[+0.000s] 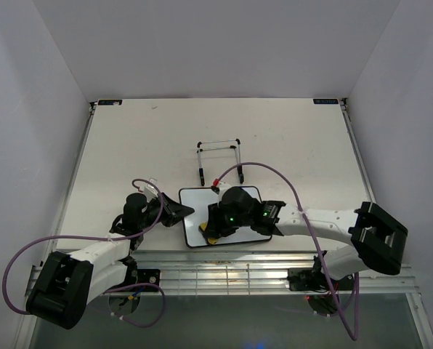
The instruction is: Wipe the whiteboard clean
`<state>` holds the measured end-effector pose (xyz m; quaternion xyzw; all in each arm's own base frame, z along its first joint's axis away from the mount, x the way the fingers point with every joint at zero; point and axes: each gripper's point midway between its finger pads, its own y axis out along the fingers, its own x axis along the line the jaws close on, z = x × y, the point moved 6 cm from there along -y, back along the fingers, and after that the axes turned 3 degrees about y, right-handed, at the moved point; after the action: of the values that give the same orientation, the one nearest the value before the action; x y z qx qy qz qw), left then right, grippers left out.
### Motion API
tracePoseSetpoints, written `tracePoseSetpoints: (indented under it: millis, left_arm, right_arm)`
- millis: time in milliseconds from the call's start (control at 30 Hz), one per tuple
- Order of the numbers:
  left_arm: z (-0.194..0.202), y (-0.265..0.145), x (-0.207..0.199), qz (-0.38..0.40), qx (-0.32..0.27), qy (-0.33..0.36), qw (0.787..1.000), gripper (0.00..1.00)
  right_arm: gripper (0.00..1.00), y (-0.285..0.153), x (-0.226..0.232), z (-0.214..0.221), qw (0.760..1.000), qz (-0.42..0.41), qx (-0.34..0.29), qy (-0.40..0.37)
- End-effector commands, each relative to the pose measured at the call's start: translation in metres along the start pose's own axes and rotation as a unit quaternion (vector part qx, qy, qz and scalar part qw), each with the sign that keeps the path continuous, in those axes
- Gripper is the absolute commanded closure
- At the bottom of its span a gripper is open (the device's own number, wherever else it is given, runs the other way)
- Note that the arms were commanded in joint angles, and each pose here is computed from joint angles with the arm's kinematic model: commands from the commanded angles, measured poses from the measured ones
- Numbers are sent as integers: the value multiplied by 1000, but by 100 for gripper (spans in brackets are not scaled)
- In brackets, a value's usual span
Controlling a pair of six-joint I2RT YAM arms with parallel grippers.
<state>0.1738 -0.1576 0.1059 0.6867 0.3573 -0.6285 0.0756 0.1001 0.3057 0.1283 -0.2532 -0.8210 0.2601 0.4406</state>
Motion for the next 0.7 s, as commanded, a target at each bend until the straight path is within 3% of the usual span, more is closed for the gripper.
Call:
tracePoseSetpoints:
  millis: [0, 300, 667]
  left_arm:
    - [-6, 1, -7, 5, -24, -4, 1000, 100]
    - [-3, -1, -4, 3, -26, -7, 1000, 100]
    - [-5, 0, -7, 7, -24, -3, 1000, 100]
  right_arm:
    - [77, 19, 0, 18, 998, 44, 52, -14]
    - [77, 26, 13, 12, 997, 40, 59, -40]
    - [77, -13, -81, 57, 958, 275, 74, -18]
